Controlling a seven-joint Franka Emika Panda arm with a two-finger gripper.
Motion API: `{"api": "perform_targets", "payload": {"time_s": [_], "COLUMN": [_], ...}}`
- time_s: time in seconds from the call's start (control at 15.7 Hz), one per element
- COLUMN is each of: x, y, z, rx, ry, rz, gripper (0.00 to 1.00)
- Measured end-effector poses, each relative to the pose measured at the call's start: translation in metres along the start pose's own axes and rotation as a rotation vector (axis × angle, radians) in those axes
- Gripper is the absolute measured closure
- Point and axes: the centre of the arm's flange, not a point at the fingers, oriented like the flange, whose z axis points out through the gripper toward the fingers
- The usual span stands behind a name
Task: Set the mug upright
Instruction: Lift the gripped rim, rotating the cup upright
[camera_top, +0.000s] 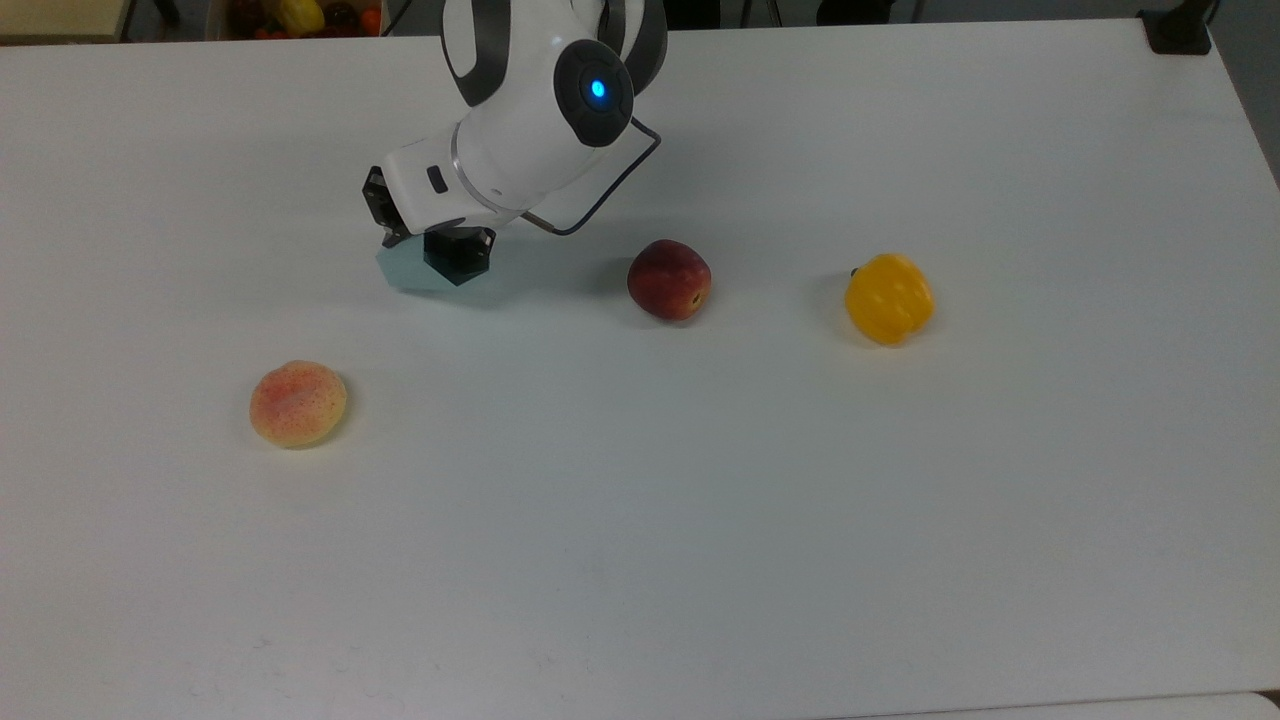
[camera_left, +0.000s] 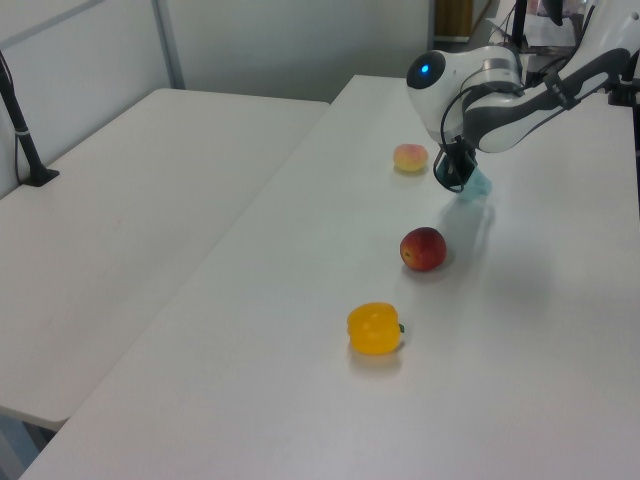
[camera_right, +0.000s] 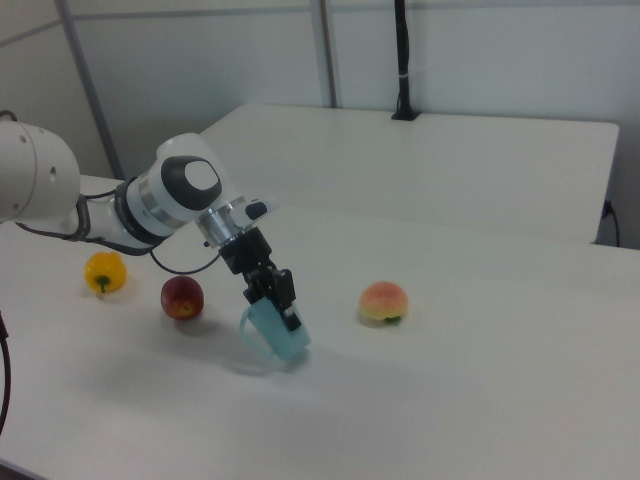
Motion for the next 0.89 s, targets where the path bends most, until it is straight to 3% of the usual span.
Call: {"api": "perform_targets", "payload": {"time_s": [0.26,0.7,0.89], "x": [0.007,0.019,0.021], "y": [0.014,0.056,0.06], "z": [-0.035,-0.122,-0.137], "rx": [0.129,0.414,0.539], "ry": [0.01,0.052,0.049], "rz": [0.03,0.063,0.026], "gripper": [0.92,0.92,0.92]}}
